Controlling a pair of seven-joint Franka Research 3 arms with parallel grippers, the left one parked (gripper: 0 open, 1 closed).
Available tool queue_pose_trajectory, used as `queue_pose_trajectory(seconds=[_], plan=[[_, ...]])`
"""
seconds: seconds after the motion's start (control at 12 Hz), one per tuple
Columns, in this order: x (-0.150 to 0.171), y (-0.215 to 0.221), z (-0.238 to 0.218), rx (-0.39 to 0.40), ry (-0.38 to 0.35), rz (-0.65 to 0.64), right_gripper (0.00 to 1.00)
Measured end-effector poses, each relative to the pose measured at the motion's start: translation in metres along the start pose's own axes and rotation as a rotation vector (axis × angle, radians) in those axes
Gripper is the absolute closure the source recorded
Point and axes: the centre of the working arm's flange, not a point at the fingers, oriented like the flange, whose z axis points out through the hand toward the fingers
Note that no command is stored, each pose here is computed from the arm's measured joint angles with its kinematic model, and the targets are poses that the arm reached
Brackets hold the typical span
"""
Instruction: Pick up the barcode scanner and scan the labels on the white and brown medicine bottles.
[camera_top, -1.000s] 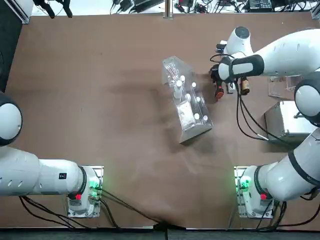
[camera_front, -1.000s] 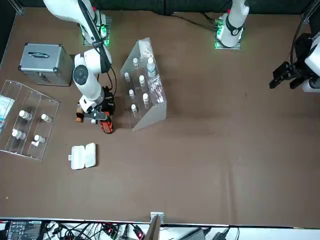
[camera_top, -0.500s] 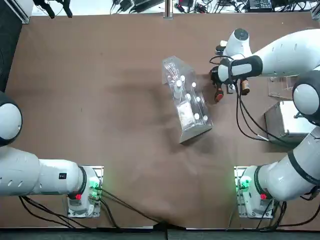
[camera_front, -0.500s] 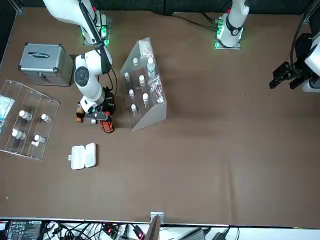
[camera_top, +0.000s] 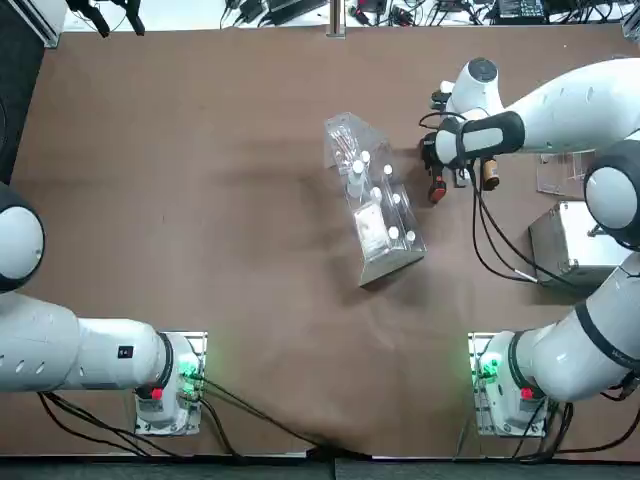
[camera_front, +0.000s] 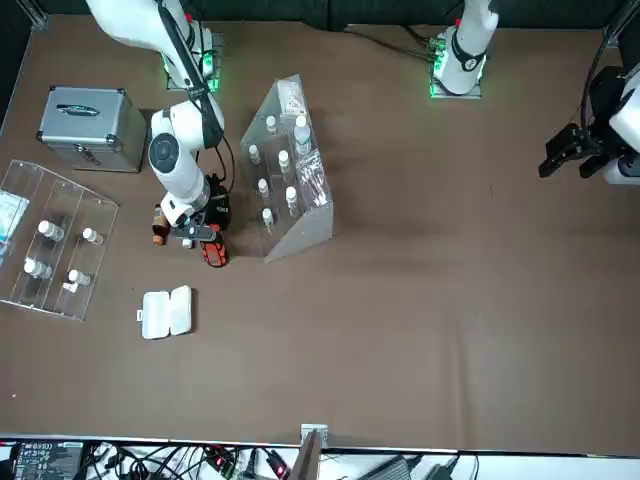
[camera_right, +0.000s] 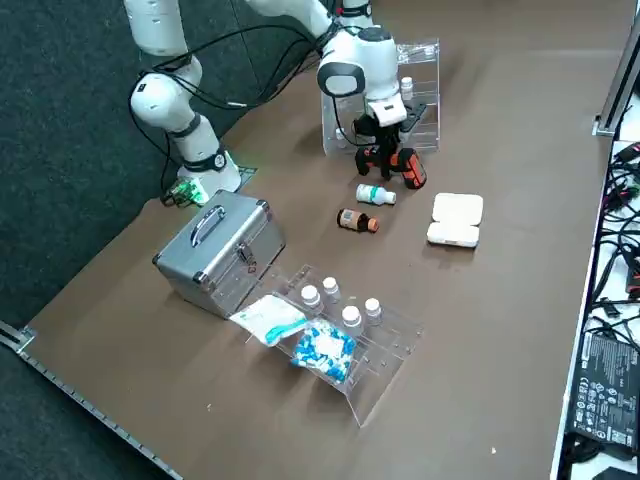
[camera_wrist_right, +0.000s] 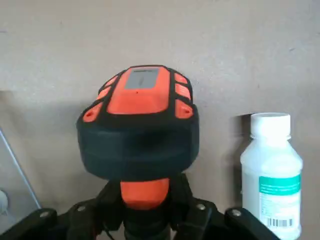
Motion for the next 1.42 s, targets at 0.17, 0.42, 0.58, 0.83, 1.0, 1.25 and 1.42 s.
queue_pose_trajectory(seconds=[0.17, 0.42, 0.58, 0.83, 1.0, 1.25, 1.42], plan=[[0.000, 0.000, 0.000, 0.001, 0.003, -0.001, 0.36], [0.001, -0.001, -0.001, 0.004, 0.009, -0.001, 0.02], [0.007, -0.003, -0.008, 0.012, 0.029, -0.006, 0.00], [0.025, -0.005, -0.036, 0.014, 0.041, -0.005, 0.00], [0.038, 0.001, -0.066, 0.004, 0.018, -0.036, 0.00], [0.058, 0.027, -0.107, 0.004, 0.028, -0.082, 0.00], [0.065, 0.045, -0.125, 0.008, 0.053, -0.109, 0.00]])
